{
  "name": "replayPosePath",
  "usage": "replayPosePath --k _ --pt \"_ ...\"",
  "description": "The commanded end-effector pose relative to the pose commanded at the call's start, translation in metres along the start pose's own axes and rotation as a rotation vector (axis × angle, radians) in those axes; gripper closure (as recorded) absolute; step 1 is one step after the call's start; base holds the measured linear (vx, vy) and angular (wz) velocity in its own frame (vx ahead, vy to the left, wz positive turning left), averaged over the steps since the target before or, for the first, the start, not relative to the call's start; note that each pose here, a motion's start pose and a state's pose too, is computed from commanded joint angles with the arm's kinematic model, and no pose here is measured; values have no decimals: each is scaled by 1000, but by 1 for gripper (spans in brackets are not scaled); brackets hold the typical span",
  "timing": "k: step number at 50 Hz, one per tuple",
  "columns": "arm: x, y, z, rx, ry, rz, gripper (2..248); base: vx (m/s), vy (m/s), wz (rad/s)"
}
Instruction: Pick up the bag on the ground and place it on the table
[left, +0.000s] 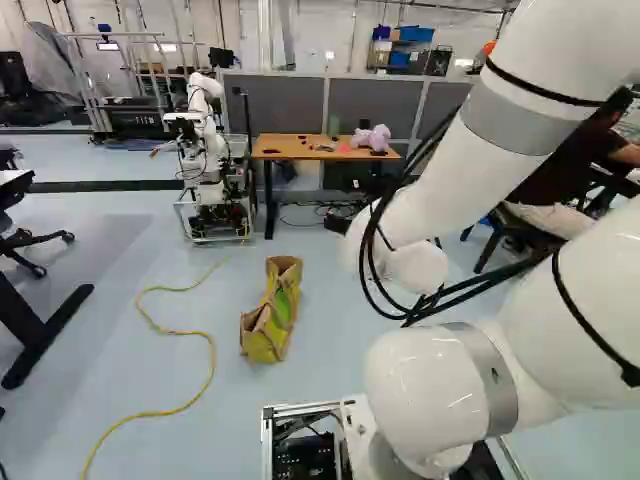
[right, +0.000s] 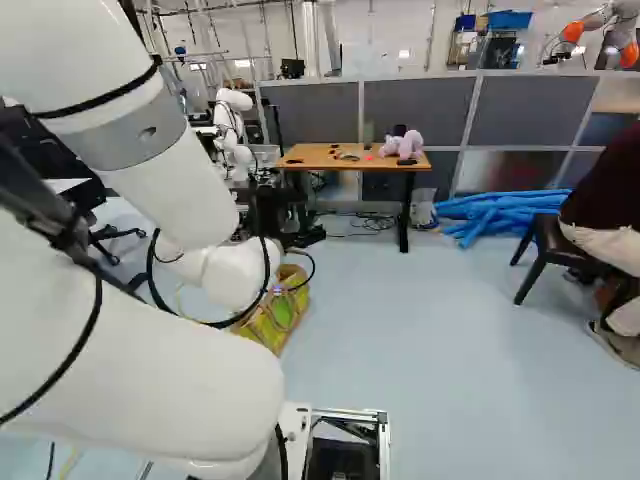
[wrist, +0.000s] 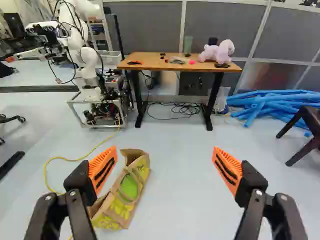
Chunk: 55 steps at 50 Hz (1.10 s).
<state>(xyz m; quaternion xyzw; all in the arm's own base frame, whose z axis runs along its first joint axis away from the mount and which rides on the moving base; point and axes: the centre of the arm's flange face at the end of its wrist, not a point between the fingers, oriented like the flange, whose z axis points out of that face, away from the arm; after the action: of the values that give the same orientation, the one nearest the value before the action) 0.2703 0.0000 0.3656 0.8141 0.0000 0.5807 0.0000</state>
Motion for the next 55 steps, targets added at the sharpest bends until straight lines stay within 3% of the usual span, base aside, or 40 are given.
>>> replayPosePath --k 28,55 --pt "0 0 0 0 0 0 3 -1 28 115" --pt "0 0 0 0 0 0 3 43 2 -5"
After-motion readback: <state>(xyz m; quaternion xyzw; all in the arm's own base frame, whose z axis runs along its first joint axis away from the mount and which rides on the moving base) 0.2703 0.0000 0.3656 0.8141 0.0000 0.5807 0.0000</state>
